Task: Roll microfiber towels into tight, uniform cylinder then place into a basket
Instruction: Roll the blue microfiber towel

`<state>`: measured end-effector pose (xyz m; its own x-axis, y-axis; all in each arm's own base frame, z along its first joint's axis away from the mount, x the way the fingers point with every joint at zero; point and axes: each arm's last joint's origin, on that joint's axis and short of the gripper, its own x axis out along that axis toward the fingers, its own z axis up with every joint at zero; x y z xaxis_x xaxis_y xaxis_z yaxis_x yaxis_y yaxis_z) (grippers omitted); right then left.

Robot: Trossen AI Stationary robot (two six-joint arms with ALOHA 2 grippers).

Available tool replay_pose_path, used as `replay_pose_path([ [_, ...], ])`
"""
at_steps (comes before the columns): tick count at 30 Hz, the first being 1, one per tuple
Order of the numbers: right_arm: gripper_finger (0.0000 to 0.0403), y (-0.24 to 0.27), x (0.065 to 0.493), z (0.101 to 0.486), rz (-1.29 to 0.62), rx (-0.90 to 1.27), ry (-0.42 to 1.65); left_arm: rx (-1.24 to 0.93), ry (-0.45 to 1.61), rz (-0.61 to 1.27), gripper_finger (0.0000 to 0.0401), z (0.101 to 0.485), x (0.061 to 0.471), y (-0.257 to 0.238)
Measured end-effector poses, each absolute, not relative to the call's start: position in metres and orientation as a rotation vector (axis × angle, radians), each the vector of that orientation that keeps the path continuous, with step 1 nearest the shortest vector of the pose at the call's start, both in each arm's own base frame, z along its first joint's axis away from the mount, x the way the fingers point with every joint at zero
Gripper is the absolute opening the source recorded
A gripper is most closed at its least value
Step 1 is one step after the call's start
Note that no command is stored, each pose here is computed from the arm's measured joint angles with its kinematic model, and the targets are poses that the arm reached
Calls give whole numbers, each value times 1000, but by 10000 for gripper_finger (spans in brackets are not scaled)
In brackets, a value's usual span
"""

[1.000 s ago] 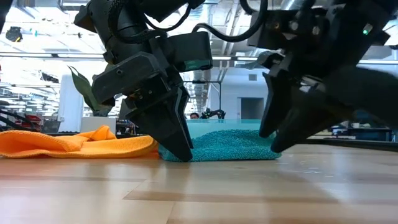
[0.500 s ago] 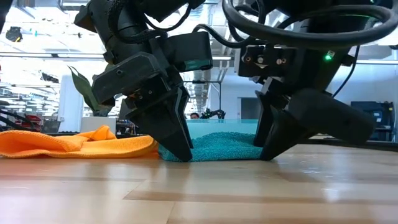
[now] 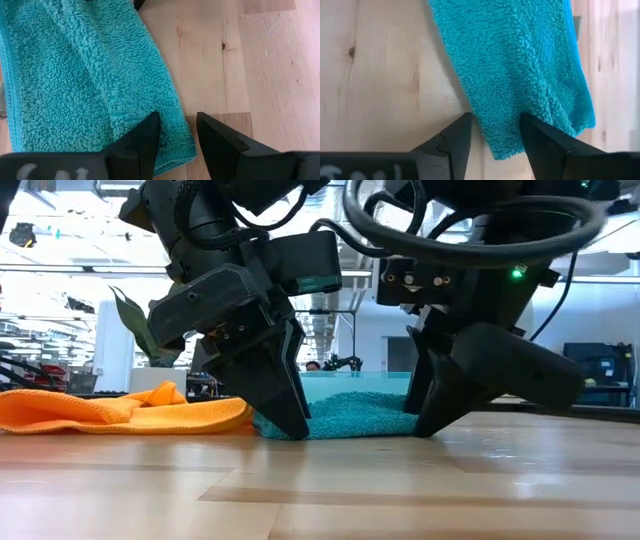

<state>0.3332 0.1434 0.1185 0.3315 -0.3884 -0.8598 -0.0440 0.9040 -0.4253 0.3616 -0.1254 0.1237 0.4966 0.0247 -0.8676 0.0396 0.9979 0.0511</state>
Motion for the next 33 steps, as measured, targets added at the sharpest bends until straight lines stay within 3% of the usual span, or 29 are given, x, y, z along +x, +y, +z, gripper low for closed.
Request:
replay_pose_path([
  [7, 218, 161, 330, 128, -142, -545, 1249, 67, 1052, -9, 127, 124, 362, -125],
  [15, 213, 169, 332, 139, -141, -580, 1234, 67, 1052, -9, 127, 124, 362, -125],
  [33, 207, 133, 338, 118, -159, -440, 1243, 68, 1057, -10, 127, 124, 361, -125],
])
